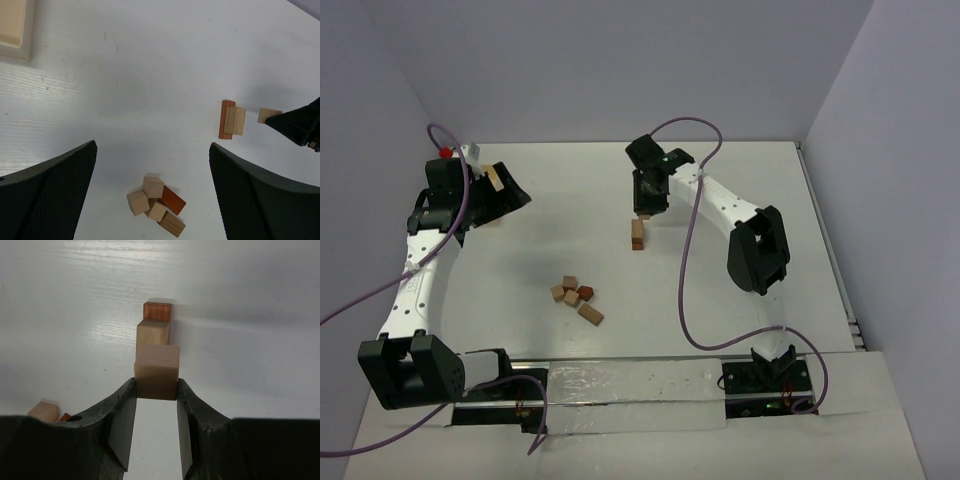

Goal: Build the wood block tower

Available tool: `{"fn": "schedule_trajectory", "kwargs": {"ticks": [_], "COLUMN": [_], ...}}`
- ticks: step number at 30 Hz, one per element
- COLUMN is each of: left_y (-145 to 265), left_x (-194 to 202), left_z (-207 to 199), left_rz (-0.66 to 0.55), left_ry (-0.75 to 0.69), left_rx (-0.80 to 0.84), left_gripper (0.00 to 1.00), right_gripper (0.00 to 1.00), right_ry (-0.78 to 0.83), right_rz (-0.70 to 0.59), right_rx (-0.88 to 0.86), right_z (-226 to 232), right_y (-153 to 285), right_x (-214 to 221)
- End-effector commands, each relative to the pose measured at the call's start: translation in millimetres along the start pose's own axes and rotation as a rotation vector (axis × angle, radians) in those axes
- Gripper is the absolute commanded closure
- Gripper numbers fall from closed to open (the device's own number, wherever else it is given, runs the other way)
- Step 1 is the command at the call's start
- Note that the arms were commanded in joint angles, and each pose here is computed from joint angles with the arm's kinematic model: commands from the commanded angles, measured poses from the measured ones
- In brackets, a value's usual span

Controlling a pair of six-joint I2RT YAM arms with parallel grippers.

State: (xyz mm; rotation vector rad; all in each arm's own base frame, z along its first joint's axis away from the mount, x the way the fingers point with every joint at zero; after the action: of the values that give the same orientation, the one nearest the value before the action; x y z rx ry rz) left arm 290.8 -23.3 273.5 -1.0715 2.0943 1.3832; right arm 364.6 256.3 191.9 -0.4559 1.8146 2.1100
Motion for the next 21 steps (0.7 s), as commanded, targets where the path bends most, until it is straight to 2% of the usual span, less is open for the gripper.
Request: {"fn": "schedule_trajectory", "kwargs": {"ticks": [1, 7, 21], "left_y": [2, -1, -3], "left_x": [-13, -13, -10], "left_z": [-4, -3, -3], "left_rz": [-0.067, -0.059, -0.059], "left_ry": [-0.003, 0.003, 0.006], "left_rx": [0.016, 0.015, 0.021], "left_gripper": [0.01, 0.01, 0.01], "right_gripper": [1.00, 1.00, 1.00], "right_ry": [-0.021, -0.027, -0.026], "right_rz": [-0.019, 0.033, 0.043], "right_rx": [-0.024, -0.052, -0.039], "right_z": [8, 13, 18], "right_y": [4, -7, -15], "right_x": [-10, -3, 1]}}
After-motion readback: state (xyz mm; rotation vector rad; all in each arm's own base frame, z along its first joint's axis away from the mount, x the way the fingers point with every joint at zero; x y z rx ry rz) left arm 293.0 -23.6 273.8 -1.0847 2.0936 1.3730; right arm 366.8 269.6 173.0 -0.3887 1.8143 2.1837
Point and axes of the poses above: each gripper's point midway between its finger pads, its own y axis back along the fingers, its own z axis along the line the jaws close on, x = y × z, the point moved 8 cm from there along y, back along the fingers, and after that the axes turned 1 degree about -y, right-handed, at the moved point
